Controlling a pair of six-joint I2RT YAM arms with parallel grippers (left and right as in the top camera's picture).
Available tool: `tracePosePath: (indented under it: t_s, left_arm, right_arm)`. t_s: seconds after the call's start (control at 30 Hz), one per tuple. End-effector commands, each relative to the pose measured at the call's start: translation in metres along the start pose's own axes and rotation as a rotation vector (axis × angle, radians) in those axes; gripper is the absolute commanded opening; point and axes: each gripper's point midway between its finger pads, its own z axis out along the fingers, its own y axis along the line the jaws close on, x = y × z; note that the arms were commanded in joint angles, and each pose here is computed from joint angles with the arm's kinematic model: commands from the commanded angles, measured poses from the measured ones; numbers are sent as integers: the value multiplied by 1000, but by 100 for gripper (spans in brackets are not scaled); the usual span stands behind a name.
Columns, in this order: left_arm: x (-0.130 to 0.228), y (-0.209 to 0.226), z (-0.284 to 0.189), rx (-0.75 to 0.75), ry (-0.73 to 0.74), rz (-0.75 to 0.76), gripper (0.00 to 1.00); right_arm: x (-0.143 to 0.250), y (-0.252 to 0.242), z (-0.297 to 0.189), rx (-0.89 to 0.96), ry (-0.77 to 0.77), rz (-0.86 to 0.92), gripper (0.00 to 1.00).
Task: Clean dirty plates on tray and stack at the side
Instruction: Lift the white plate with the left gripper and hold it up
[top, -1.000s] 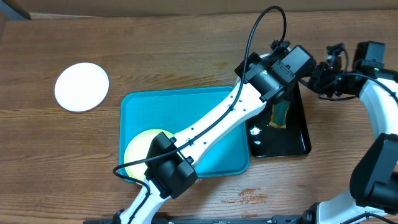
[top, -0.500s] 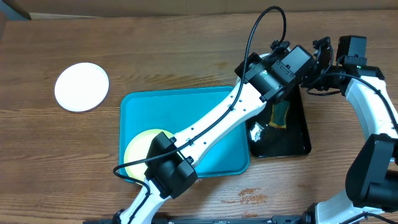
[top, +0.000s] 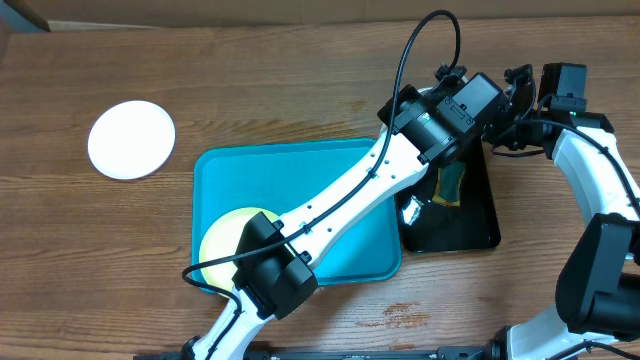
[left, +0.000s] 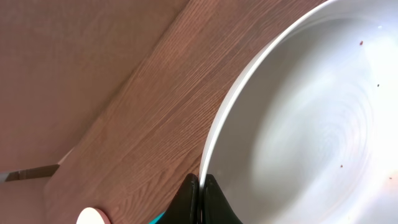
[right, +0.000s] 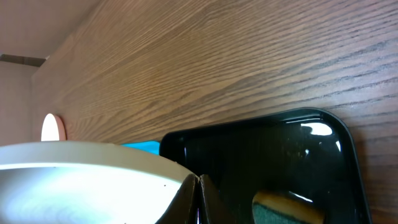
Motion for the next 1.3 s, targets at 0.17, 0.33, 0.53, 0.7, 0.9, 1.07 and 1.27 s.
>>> tracePosePath:
  t_s: [0.17,0.33,0.53,0.7,0.9,1.07,1.27]
  left_arm:
    - [-7,3,0,2,-17,-43,4]
    - [-7,3,0,2,-17,-43,4]
    - [-7,3,0,2,-18,-44,4]
    - [-7,3,0,2,-19,-45,4]
    - [-7,3,0,2,-19,-45,4]
    - [-7,3,0,2,-19,-45,4]
    - [-7,3,0,2,-19,-45,4]
  right_arm:
    - [12,-2,2,-5,42,-2,14]
    - [16,4,2,-38,63,8,8]
    - [10,-3,3,5,36,-5,8]
    - [13,4,8,-4,44,-20,7]
    - [15,11,13,-12,48,-40,4]
    - [11,4,13,32,28,-17,4]
    - [4,2,13,48,0,-28,4]
